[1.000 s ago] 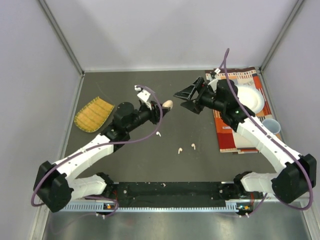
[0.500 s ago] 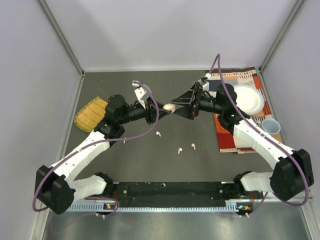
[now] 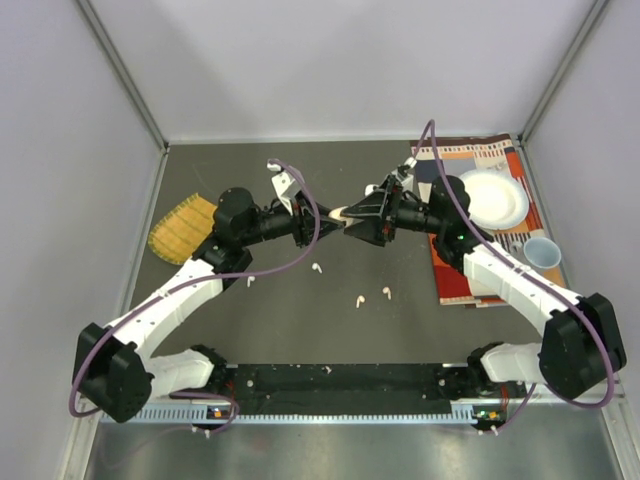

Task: Insert the wireless bluetooth earbuds into the charging case
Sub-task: Pass from the left arm to the right

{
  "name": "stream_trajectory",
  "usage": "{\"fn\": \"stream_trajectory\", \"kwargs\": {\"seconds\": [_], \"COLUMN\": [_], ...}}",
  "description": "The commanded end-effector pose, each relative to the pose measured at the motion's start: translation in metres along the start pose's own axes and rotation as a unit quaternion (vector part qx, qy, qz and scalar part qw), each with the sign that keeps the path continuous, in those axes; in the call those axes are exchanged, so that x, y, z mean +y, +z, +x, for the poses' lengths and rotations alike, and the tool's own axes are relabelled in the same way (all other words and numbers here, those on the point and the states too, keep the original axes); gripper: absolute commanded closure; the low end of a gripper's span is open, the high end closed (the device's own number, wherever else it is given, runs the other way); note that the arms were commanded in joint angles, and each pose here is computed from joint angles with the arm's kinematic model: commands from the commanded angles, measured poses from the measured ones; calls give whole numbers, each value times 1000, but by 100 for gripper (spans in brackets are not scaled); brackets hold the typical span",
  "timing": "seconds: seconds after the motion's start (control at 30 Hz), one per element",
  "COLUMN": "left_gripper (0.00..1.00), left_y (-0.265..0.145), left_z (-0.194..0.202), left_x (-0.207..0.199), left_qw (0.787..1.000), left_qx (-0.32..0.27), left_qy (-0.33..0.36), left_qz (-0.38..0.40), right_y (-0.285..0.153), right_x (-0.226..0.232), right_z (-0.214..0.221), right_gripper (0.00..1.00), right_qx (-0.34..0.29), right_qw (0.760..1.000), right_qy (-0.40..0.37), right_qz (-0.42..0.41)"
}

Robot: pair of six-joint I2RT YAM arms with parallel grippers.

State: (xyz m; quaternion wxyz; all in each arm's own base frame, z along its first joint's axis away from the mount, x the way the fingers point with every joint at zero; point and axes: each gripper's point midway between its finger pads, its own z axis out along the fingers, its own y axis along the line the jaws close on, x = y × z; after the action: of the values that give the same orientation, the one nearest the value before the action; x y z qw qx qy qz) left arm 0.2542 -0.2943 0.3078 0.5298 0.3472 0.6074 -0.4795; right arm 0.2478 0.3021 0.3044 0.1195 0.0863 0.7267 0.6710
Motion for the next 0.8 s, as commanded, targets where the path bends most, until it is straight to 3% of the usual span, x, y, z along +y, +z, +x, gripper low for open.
{"fn": "stream_trajectory", "kwargs": {"seconds": [0.0, 0.47, 0.77], "left_gripper": [98, 98, 97], "left_y": [3, 2, 3], "left_z": [-20, -13, -3], "left_x": [-3, -8, -3], "left_qw": [999, 999, 1000], "left_qx": [-30, -15, 4], "left_qy": [22, 17, 5], "left_qz": [11, 24, 19], "right_y": [2, 5, 3], "right_x": [8, 8, 6], "right_z": [6, 0, 3], "right_gripper": [36, 41, 68], "right_qx": [13, 2, 3], "right_qw": [1000, 999, 999], "right_qy": [1, 9, 13], "right_qz": [-25, -31, -31]}}
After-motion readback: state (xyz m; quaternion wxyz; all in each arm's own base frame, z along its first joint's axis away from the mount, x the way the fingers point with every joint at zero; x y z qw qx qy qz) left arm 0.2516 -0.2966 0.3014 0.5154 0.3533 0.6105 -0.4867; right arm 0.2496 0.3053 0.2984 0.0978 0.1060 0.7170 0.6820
